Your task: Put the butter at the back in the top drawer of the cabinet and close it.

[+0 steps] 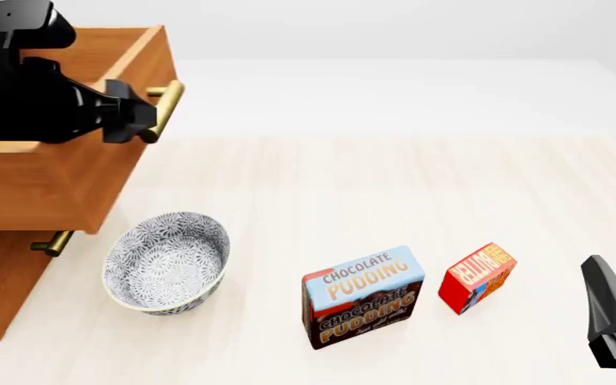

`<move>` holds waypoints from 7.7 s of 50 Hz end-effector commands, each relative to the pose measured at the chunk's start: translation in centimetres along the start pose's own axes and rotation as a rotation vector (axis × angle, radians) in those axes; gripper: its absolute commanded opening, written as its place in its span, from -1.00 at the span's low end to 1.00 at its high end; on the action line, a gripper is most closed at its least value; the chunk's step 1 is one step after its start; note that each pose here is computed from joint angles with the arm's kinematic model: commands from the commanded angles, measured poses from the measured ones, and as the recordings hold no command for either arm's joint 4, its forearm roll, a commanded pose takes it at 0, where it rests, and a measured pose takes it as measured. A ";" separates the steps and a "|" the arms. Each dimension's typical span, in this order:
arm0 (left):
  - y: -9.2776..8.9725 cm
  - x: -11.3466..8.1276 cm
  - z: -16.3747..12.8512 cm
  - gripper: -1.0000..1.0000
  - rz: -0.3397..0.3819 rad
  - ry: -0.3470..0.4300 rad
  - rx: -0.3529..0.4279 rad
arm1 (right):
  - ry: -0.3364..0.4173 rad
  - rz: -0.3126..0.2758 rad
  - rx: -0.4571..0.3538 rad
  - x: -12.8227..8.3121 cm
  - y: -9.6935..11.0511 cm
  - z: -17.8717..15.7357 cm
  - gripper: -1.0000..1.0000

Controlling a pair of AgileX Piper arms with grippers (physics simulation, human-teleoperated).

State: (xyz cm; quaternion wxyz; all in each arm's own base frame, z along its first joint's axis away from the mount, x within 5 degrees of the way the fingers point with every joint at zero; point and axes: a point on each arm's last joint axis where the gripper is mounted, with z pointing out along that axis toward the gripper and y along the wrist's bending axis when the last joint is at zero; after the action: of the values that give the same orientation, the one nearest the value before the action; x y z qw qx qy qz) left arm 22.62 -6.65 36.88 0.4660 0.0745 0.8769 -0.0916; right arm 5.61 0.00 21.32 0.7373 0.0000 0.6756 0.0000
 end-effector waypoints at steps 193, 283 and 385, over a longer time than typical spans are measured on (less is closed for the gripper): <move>-6.8 -5.9 -5.0 1.00 0.449 -0.063 0.227 | 0.000 0.000 0.000 0.0 0.0 0.0 1.00; -18.8 -3.0 9.7 1.00 0.578 0.136 0.401 | 0.000 0.000 0.000 0.0 0.0 0.0 1.00; -31.1 3.8 17.7 1.00 0.678 0.304 0.518 | 0.000 0.000 0.000 0.0 0.0 0.0 1.00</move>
State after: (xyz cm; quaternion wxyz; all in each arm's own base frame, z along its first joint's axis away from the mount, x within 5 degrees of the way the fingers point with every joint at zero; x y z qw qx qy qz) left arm 28.43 -39.97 27.55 0.3089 0.4801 0.8095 -0.1369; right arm 5.61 0.00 21.32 0.7373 0.0000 0.6756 0.0000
